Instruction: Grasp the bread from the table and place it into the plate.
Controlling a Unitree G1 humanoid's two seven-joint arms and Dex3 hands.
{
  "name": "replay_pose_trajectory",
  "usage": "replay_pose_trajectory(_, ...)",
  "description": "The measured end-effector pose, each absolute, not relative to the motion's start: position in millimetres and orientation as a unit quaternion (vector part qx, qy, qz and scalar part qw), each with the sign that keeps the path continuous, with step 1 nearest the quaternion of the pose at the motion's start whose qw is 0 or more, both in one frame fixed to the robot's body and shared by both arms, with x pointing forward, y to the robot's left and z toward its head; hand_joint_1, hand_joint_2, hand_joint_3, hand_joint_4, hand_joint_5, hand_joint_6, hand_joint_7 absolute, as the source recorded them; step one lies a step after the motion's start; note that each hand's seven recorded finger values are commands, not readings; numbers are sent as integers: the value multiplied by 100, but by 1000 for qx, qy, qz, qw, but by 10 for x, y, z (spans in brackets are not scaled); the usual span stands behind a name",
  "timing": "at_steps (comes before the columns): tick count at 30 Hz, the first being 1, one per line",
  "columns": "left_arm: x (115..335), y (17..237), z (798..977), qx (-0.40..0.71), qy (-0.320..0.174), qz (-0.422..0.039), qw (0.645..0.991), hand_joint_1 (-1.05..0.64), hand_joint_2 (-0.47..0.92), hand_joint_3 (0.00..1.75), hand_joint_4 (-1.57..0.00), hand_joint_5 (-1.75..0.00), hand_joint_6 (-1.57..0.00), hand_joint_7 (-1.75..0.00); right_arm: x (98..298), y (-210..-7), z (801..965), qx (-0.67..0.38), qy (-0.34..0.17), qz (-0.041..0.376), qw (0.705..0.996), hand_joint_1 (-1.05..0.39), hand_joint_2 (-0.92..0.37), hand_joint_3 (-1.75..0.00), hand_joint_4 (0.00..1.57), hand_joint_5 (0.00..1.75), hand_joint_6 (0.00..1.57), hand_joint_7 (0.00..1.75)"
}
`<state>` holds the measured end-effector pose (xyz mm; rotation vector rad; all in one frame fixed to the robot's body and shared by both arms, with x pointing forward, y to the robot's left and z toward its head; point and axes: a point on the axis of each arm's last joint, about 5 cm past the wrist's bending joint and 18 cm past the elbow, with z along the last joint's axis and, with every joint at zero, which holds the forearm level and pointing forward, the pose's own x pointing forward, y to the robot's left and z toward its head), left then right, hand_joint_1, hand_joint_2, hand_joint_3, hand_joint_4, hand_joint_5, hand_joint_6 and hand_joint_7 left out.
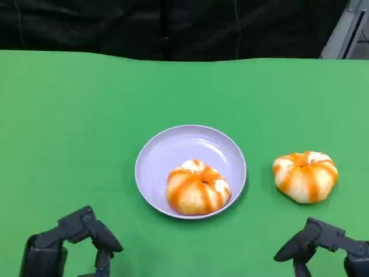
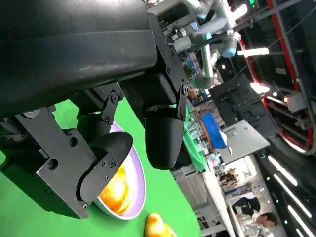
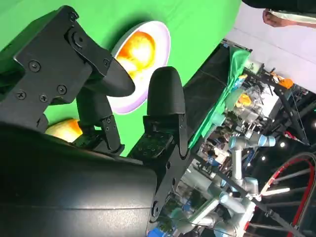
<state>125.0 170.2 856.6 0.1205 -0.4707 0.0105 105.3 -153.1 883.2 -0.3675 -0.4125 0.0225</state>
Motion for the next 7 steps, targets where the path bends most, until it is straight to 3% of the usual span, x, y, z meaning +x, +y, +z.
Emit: replay_pose_trajectory(7,1249,1698,8566,54,-233,3,971,-3,23,154,-92,-165,-92,-143,1037,-1534,8827,-181,-200,11,963,-7,-18,-153,85,151,88,121)
